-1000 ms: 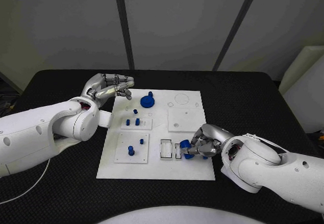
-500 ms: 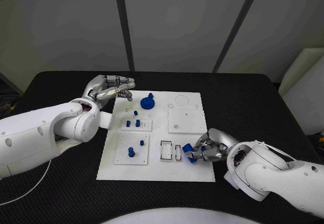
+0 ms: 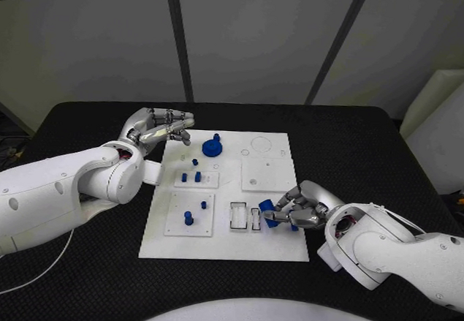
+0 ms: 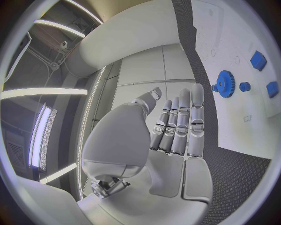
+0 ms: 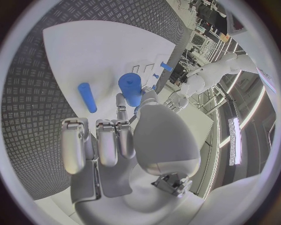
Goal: Assemble the parts on the task board
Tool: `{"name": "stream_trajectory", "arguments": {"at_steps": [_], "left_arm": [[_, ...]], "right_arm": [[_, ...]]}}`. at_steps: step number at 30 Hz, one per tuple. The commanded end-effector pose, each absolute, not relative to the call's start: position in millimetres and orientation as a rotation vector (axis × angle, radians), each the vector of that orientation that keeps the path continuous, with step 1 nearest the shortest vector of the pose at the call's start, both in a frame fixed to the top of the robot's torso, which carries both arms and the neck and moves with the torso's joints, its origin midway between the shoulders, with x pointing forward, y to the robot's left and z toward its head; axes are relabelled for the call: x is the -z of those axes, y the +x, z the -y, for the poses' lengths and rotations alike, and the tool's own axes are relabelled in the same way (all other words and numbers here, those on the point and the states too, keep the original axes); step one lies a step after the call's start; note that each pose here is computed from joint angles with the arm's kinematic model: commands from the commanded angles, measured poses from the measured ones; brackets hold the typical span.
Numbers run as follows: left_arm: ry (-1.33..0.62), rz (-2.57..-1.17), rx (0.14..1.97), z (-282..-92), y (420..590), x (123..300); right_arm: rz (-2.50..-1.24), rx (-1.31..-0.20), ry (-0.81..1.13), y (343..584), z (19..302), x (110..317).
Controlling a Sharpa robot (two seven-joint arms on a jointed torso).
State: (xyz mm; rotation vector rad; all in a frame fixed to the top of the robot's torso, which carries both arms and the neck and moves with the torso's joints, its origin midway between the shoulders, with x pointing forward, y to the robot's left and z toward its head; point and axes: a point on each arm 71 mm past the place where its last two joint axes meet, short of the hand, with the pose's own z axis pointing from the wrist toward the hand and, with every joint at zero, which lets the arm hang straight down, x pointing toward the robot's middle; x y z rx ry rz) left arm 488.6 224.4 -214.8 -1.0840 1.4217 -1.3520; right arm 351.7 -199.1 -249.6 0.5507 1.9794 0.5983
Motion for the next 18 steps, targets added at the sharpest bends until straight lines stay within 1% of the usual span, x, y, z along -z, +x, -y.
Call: {"name": "stream_trajectory", "arguments": {"at_steps": [1,8,18], "left_arm": [[-1.078,-1.421,1.366,-223.4,488.4,213.3],[-1.078,-1.421,1.368,-222.9,487.9,213.0],[-1.077,-1.422,1.37,-222.0,487.5,212.7]], "right_arm": [[-1.935,-0.643,0.56,353,195,245],[-1.951,-0.671,0.538,354,182,246],[-2.068,-0.671,0.451,361,160,255]]}}
